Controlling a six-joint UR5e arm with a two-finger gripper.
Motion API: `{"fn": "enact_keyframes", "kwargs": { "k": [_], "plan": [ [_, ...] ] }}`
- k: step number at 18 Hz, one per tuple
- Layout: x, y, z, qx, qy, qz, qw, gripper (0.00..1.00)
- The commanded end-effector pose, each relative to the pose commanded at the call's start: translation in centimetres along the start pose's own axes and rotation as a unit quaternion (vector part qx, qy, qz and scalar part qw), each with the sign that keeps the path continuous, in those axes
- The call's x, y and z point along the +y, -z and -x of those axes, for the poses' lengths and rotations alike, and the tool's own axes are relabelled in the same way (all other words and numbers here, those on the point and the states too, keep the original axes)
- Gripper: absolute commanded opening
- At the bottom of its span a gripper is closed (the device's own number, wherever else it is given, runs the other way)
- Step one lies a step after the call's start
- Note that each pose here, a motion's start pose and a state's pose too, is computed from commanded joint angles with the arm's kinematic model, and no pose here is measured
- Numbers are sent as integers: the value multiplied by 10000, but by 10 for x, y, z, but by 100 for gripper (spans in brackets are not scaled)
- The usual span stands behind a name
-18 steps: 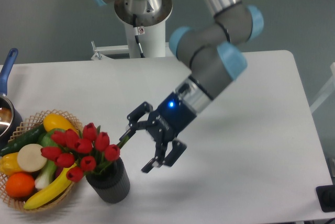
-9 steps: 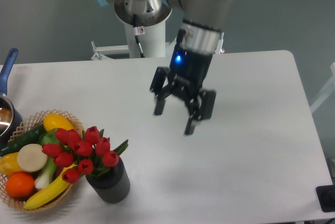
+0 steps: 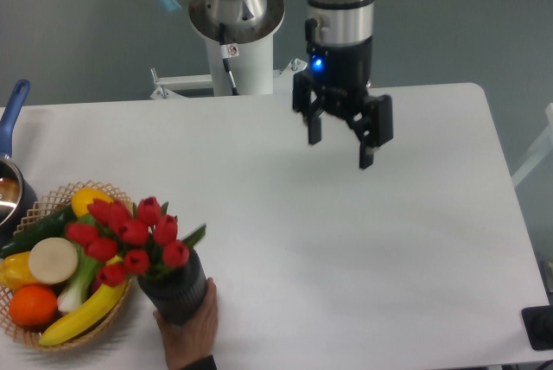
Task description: Insert the flowers into the vase
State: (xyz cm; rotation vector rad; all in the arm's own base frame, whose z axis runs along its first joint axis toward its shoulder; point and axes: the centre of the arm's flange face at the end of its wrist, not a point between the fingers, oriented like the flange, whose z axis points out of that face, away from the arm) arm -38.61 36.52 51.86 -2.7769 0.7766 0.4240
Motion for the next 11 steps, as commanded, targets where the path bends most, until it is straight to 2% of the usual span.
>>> {"fn": "enact_keyframes", "kwargs": {
  "k": [2,5,11],
  "plan": [
    [23,17,-1,244,-302,82,9992,100],
    [57,30,-2,316,-379,141,9987,100],
    [71,33,-2,263,-346,155,9989,100]
  ]
}}
